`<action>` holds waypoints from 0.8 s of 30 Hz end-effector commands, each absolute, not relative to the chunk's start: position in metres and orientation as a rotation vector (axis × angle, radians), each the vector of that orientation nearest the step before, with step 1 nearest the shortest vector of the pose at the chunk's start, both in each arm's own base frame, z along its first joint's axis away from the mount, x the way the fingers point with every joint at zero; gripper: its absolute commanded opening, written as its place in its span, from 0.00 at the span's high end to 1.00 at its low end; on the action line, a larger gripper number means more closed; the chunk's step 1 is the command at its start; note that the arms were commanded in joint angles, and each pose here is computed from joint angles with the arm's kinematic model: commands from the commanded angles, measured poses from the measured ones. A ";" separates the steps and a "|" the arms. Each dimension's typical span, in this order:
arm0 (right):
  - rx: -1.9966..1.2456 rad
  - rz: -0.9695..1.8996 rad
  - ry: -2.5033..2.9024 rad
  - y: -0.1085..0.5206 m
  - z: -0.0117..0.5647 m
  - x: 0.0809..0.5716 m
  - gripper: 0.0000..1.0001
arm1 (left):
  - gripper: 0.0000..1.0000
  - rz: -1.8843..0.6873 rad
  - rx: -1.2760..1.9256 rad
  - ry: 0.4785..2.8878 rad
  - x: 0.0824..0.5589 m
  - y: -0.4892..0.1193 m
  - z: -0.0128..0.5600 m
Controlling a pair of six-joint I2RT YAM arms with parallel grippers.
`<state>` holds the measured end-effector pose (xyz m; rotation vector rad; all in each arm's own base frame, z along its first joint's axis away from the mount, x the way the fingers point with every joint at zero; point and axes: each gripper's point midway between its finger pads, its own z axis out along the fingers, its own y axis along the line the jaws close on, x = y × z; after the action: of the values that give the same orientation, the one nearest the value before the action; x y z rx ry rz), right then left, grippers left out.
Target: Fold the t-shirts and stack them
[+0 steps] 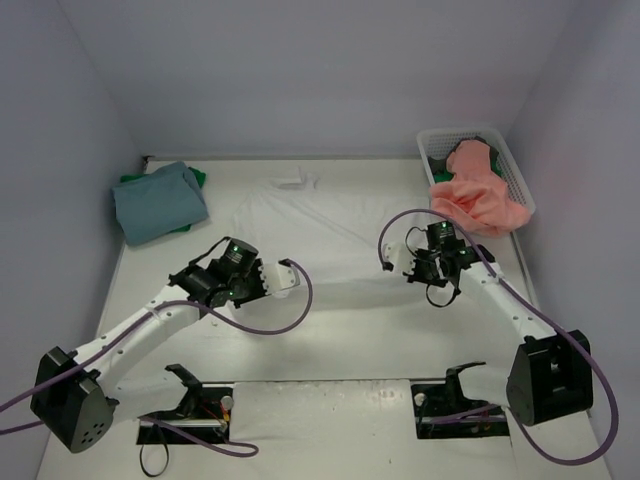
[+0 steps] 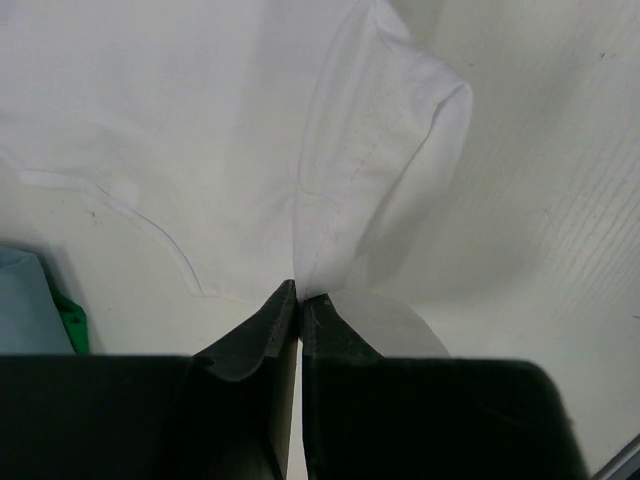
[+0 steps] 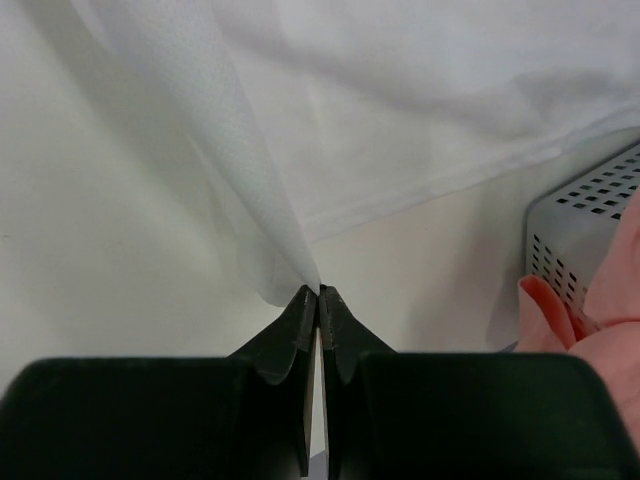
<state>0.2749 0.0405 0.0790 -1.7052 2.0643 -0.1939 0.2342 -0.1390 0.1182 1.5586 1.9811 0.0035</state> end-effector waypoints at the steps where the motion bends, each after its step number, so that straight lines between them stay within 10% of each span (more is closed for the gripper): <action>1: -1.727 -0.228 2.037 0.034 0.088 0.291 1.00 | 1.00 0.009 1.527 1.869 0.259 -0.154 0.146; 24: -1.670 -0.174 2.085 0.030 0.073 0.354 1.00 | 1.00 0.049 1.500 1.915 0.367 -0.148 0.136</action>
<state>0.3337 0.0296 0.0599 -1.7040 2.1276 -0.1456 0.3456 -0.1409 0.1152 1.5100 2.0041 0.0379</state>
